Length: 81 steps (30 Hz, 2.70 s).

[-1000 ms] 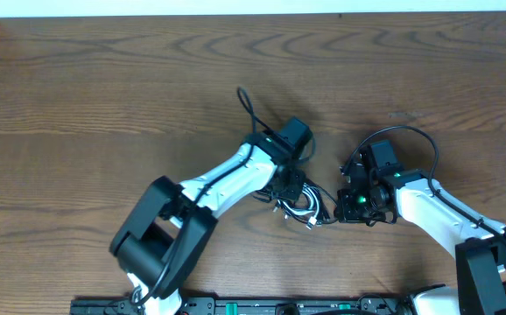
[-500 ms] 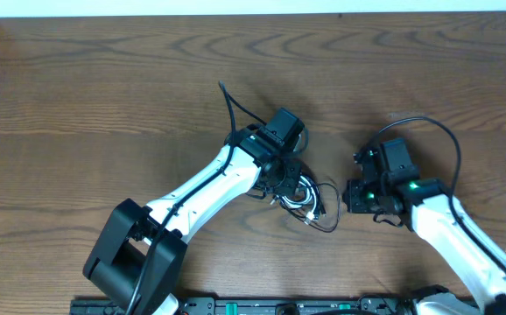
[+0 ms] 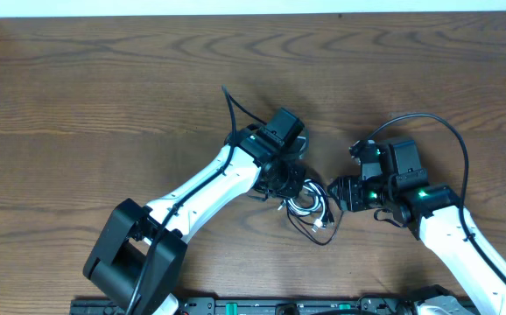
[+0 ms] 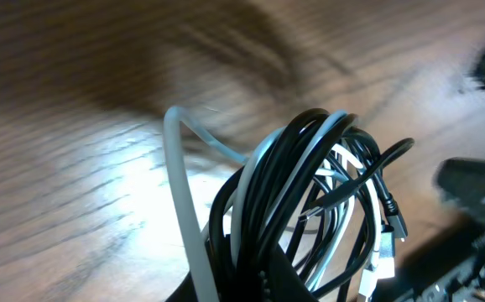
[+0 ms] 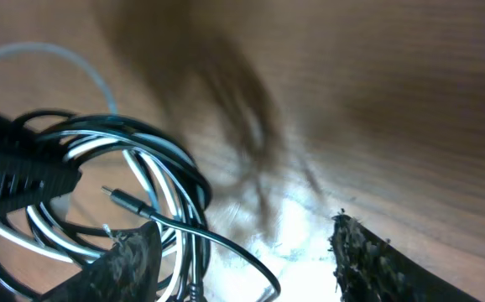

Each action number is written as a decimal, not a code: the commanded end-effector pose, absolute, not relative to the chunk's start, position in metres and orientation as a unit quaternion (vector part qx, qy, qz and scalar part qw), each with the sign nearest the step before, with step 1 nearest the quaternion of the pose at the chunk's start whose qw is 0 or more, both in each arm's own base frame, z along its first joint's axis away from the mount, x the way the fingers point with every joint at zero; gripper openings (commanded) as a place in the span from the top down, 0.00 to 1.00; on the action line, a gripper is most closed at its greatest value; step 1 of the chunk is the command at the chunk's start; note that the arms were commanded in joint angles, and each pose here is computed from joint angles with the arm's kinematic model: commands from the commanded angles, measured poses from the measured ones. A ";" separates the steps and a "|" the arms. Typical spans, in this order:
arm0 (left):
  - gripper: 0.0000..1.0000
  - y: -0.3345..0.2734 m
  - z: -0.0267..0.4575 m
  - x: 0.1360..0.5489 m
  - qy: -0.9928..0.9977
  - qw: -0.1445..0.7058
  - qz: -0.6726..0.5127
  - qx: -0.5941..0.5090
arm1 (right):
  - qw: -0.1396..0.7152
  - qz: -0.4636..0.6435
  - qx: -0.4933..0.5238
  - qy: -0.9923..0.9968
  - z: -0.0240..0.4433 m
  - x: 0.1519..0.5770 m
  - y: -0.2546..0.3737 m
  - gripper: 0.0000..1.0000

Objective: Untangle cables

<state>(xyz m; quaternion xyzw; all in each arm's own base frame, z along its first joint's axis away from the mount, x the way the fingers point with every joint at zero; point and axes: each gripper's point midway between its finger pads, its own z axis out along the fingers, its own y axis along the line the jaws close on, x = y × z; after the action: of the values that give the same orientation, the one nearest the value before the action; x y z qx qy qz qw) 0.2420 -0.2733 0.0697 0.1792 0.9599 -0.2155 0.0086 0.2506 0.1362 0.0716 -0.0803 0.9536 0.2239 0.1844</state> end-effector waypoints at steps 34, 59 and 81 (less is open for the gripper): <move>0.93 -0.288 0.117 0.247 0.926 0.081 -0.274 0.246 | 0.112 0.215 -0.079 0.967 0.057 0.217 0.130 0.30; 0.93 -0.301 0.128 0.226 0.899 0.047 -0.335 0.277 | 0.164 0.300 -0.159 0.926 0.080 0.230 0.162 0.88; 0.93 -0.302 0.129 0.226 0.899 0.046 -0.339 0.273 | 0.135 0.262 -0.144 0.945 0.068 0.220 0.148 0.68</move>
<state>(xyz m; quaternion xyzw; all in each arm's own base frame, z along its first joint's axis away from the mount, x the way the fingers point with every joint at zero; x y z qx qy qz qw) 0.2316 -0.2976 0.1208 0.2628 0.9107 -0.3148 0.0495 0.2218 0.1472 0.0688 -0.1395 0.9454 0.2607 0.1372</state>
